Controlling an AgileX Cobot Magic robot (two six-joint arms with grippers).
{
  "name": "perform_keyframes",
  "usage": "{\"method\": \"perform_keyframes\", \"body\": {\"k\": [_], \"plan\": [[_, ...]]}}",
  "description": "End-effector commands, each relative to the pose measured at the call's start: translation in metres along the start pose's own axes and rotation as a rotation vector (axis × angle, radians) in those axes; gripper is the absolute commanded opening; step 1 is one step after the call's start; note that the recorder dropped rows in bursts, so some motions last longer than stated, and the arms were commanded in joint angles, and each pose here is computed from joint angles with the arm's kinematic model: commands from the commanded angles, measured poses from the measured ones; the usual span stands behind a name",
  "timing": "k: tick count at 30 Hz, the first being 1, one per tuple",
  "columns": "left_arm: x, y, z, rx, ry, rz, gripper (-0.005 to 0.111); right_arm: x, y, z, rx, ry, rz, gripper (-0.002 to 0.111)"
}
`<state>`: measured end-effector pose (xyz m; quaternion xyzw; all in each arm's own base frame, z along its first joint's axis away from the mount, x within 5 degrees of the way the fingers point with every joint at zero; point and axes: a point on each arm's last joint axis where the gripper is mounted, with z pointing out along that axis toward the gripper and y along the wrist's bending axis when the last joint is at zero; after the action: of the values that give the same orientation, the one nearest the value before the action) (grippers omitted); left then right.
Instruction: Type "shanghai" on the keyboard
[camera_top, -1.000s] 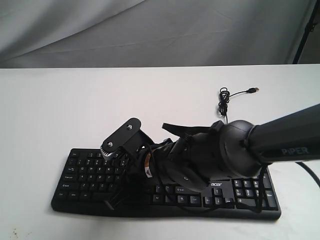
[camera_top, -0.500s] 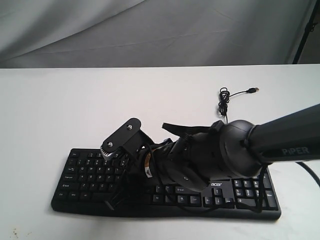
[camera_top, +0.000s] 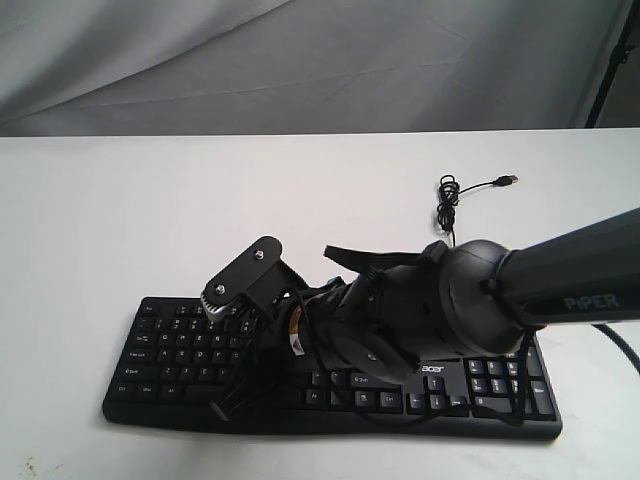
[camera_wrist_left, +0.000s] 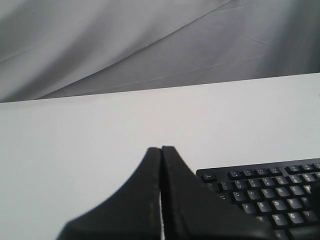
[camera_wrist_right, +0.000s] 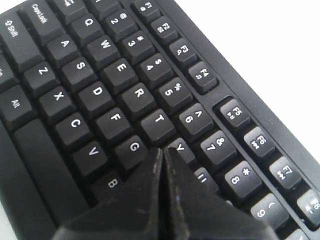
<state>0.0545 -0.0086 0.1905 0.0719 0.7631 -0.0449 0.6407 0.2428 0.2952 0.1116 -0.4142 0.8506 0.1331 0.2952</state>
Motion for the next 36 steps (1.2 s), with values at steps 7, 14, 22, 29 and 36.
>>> {"method": "perform_keyframes", "body": {"k": [7, 14, 22, 29, 36], "plan": [[0.001, 0.0, 0.0, 0.003, -0.002, -0.002, 0.0, -0.004, 0.0, -0.014, 0.007, 0.0, -0.034, 0.0], [0.001, 0.0, 0.0, 0.003, -0.002, -0.002, 0.0, -0.009, 0.0, -0.022, 0.01, -0.014, -0.04, 0.0], [0.001, 0.0, 0.0, 0.003, -0.002, -0.002, 0.0, -0.045, 0.022, -0.025, -0.011, -0.078, -0.11, 0.0], [0.001, 0.0, 0.0, 0.003, -0.002, -0.002, 0.0, -0.076, 0.053, 0.001, -0.019, -0.06, -0.213, 0.0], [0.001, 0.0, 0.0, 0.003, -0.002, -0.002, 0.0, -0.08, 0.058, 0.03, -0.023, -0.053, -0.218, 0.0]]}}
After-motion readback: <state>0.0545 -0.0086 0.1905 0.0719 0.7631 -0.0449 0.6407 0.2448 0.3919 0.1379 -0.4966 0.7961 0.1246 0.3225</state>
